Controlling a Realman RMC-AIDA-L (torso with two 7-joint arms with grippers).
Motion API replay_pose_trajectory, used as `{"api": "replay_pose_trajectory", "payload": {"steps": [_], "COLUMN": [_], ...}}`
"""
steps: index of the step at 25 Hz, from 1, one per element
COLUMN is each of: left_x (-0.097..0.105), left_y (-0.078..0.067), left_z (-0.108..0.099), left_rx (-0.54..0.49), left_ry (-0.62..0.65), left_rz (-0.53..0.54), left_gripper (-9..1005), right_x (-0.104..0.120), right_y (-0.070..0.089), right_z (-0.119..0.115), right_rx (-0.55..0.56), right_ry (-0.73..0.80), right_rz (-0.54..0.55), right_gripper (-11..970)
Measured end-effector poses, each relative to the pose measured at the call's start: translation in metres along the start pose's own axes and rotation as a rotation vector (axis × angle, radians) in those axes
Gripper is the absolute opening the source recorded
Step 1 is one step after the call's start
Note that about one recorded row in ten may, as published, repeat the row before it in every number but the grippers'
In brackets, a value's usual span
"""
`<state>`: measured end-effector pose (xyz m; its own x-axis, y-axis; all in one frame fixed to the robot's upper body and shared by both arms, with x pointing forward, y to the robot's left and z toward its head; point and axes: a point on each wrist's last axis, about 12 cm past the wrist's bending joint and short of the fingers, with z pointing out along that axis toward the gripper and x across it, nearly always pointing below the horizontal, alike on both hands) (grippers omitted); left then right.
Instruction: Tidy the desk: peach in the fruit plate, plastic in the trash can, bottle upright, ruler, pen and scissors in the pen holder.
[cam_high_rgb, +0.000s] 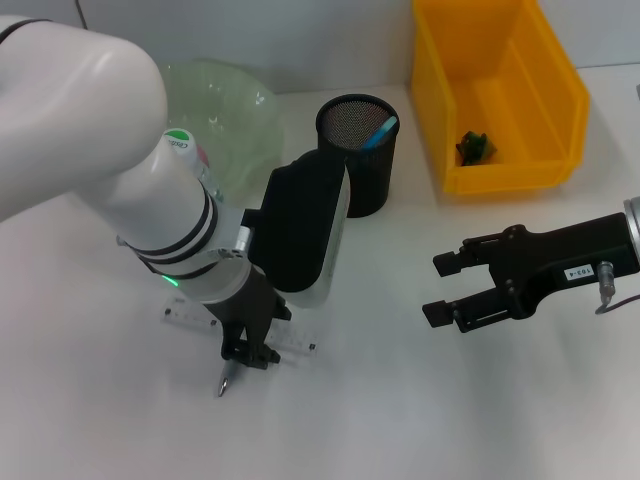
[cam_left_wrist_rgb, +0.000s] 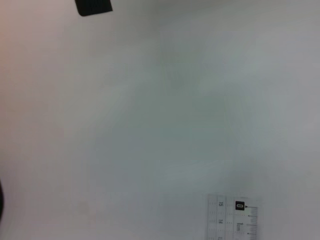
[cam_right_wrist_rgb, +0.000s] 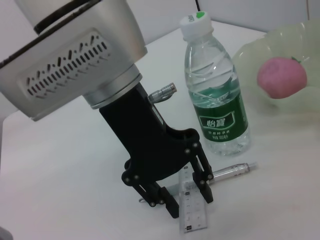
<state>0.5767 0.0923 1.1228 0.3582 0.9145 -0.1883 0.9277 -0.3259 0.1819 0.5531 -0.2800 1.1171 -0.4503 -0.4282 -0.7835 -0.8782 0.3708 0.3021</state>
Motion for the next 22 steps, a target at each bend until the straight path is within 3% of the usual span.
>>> {"api": "replay_pose_trajectory", "payload": {"steps": [10, 22], "left_x": [0.0008, 0.0017], "left_y": [0.0005, -0.0014], "left_z": [0.0016, 0.0013], "left_rx": [-0.005, -0.011], "left_ry": [-0.003, -0.017], "left_rz": [0.013, -0.005], "left_gripper": [476, 383], "right_x": [-0.0007, -0.0007], "right_y": [0.0002, 0.0], "right_z": [0.0008, 0.0006], "right_rx": [-0.001, 0.0], "right_ry": [-0.001, -0.002], "right_rz": [0.001, 0.001], "right_gripper": [817, 817]}}
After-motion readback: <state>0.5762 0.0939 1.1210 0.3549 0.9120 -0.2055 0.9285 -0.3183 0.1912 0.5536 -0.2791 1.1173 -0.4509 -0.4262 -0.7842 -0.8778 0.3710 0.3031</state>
